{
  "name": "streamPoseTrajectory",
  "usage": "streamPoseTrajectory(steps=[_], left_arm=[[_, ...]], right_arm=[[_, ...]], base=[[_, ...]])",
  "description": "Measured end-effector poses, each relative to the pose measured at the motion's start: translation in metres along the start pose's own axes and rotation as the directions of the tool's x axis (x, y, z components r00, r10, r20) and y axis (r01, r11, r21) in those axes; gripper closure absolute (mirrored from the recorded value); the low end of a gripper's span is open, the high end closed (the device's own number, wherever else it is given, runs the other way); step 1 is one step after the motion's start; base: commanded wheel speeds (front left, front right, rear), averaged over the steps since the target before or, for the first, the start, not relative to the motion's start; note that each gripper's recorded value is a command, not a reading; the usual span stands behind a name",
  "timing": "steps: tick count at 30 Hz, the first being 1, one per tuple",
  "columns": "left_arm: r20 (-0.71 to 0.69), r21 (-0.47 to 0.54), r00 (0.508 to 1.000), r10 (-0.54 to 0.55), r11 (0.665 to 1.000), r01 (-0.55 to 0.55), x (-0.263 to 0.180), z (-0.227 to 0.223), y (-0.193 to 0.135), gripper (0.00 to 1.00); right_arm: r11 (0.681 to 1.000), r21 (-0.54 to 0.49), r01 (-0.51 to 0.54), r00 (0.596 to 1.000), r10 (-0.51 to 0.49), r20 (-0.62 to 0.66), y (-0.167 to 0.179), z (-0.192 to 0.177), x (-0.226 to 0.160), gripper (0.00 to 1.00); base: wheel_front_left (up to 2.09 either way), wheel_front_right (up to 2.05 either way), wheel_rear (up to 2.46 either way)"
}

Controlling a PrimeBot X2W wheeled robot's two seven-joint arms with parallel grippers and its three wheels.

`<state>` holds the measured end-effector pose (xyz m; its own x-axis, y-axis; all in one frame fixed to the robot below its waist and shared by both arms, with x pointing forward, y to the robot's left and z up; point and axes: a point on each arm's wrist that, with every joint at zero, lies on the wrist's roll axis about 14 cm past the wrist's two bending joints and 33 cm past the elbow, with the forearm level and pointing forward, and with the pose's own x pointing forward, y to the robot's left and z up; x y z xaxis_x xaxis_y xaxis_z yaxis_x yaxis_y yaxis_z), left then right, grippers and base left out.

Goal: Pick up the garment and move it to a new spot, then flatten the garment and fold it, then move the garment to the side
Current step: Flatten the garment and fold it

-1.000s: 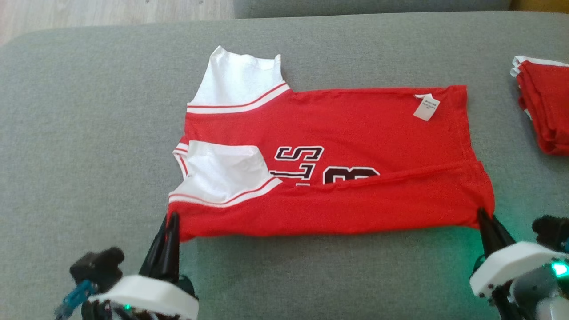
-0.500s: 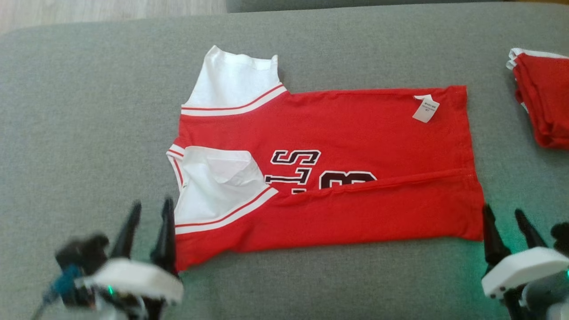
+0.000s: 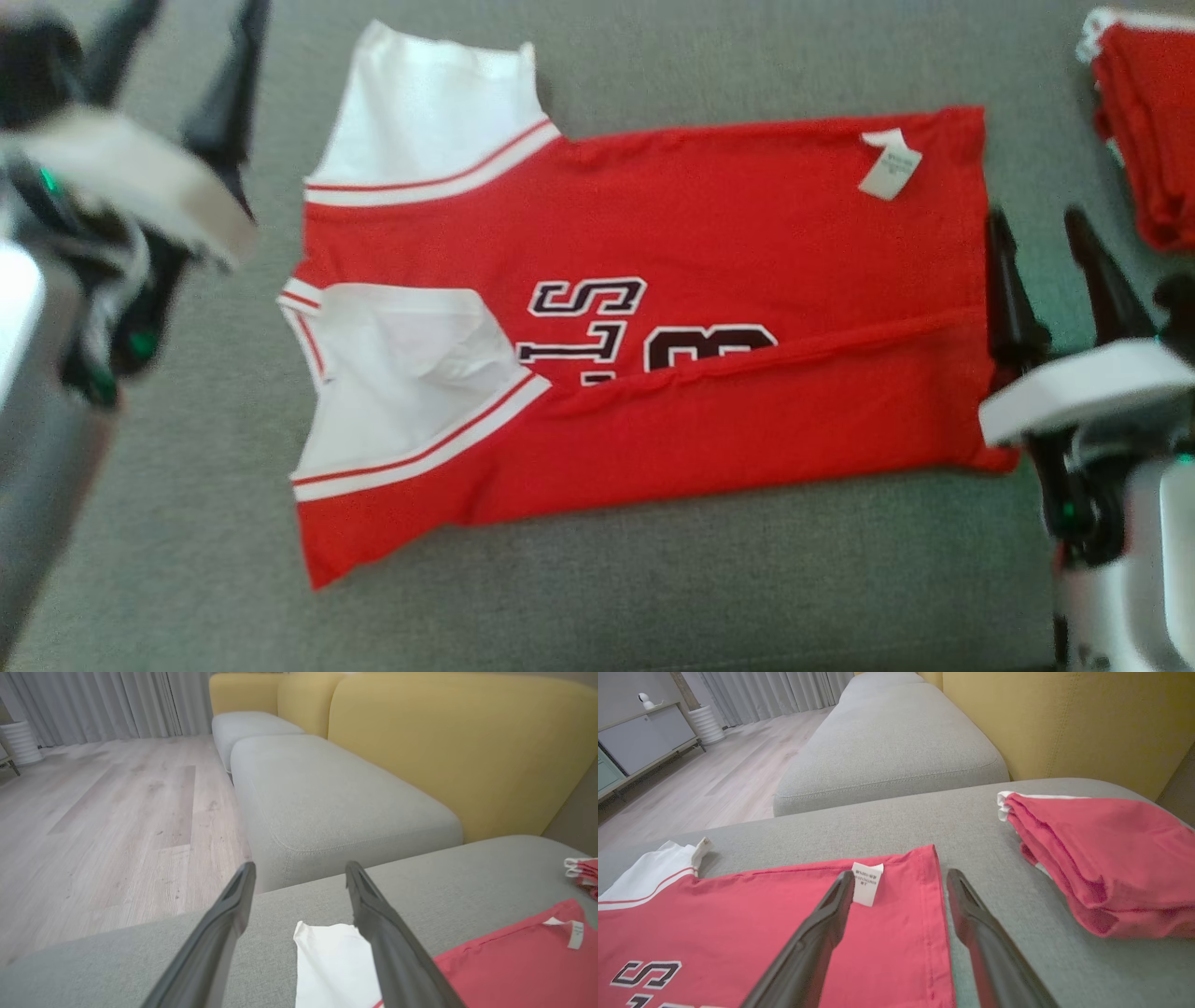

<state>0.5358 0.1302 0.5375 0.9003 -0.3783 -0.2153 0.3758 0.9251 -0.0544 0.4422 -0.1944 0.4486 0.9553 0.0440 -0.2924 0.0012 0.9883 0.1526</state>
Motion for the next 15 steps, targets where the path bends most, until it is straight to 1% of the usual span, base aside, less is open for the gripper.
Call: streamPoseTrajectory(steps=[2, 4, 5, 6, 10, 15], left_arm=[[-0.056, 0.026, 0.998, -0.010, 1.000, 0.011, 0.020, -0.007, 0.004, 0.00], [-0.137, 0.048, 0.990, -0.026, 0.998, 0.033, 0.038, -0.025, 0.005, 0.00], [-0.137, 0.048, 0.990, -0.026, 0.998, 0.033, 0.038, -0.025, 0.005, 0.00], [-0.180, 0.053, 0.983, -0.028, 0.998, 0.038, 0.046, -0.037, 0.005, 0.00], [-0.318, 0.032, 0.948, -0.031, 0.999, 0.043, 0.071, -0.085, 0.011, 0.00], [-0.412, 0.006, 0.910, -0.052, 0.998, 0.059, 0.095, -0.129, 0.010, 0.00]], right_arm=[[1.000, -0.005, -0.005, 1.000, 0.005, 0.014, 0.001, 0.003, 0.010, 0.00], [1.000, -0.011, -0.012, 1.000, 0.012, 0.021, 0.002, 0.004, 0.019, 0.00], [1.000, -0.011, -0.012, 1.000, 0.012, 0.021, 0.002, 0.004, 0.019, 0.00], [1.000, -0.013, -0.013, 1.000, 0.013, 0.021, 0.002, 0.004, 0.023, 0.00], [1.000, -0.023, -0.015, 1.000, 0.015, 0.011, 0.000, -0.004, 0.037, 0.00], [0.999, -0.033, 0.006, 1.000, -0.006, -0.020, -0.010, -0.020, 0.045, 0.00]], base=[[0.00, 0.00, 0.00], [0.00, 0.00, 0.00], [0.00, 0.00, 0.00], [0.00, 0.00, 0.00], [0.00, 0.00, 0.00], [0.00, 0.00, 0.00]])
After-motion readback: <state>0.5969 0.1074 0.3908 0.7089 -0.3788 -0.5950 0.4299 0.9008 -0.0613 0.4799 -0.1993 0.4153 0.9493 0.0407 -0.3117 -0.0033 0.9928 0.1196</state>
